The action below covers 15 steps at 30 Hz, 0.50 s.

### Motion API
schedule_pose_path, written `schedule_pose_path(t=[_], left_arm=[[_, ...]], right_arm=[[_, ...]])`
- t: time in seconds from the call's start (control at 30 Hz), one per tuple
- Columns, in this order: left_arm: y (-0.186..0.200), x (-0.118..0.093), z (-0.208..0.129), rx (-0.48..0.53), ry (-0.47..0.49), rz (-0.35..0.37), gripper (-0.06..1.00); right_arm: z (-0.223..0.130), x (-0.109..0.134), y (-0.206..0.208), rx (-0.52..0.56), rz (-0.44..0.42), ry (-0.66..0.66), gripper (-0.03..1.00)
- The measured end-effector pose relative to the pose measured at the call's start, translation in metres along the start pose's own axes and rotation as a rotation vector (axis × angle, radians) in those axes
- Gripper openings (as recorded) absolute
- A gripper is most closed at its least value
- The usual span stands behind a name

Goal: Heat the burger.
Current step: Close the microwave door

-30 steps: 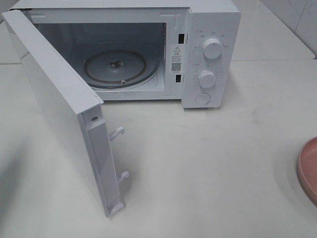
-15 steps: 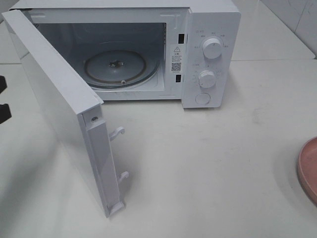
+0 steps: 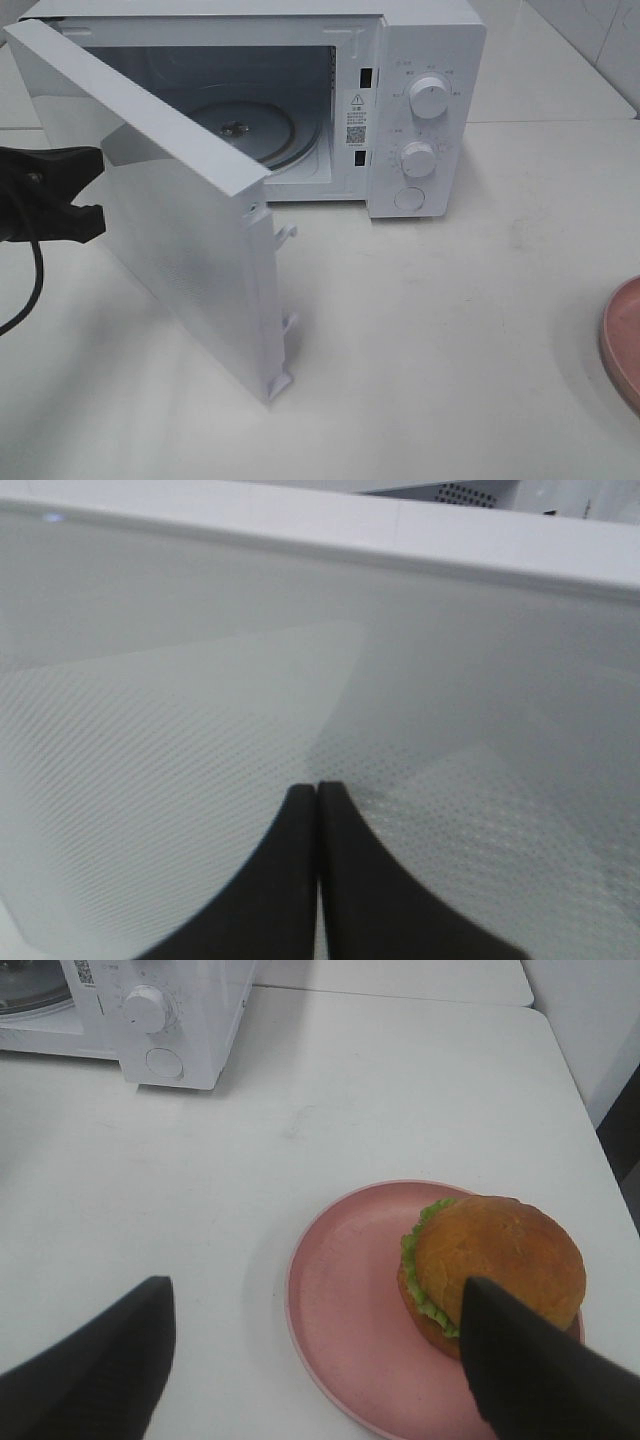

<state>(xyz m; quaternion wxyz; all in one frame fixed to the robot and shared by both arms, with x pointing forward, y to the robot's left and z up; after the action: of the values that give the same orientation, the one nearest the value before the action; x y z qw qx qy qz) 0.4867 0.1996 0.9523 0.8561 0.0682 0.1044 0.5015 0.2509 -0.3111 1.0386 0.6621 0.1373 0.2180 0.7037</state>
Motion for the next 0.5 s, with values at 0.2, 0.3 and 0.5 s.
schedule_pose_path(t=[0.2,0.3,0.5], left_arm=[[-0.013,-0.01,0.001,-0.002,0.02,-0.017,0.0],[-0.02,-0.016,0.002,-0.006,0.024,-0.012,0.0],[-0.041,-0.036,0.005,-0.02,0.017,-0.01,0.0]], right_arm=[[0.0,0.0,0.0,0.0,0.0,0.0,0.76],[0.0,0.0,0.0,0.0,0.0,0.0,0.76],[0.0,0.0,0.0,0.0,0.0,0.0,0.76]])
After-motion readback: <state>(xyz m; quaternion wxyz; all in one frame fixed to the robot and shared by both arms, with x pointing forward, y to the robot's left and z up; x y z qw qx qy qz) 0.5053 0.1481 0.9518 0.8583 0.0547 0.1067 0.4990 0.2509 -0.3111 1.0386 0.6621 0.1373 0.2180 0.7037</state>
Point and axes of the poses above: a point on each arm's last joint axis where the gripper is mounted, y pointing back along that axis away from the gripper, x along the wrist's bending axis when the last joint is at zero, z = x × y, the point moved 2 cm from there along -y, pointing out along that axis toward the gripper, and after that the axes turned 3 degrees about y, right-handed, at the moved point
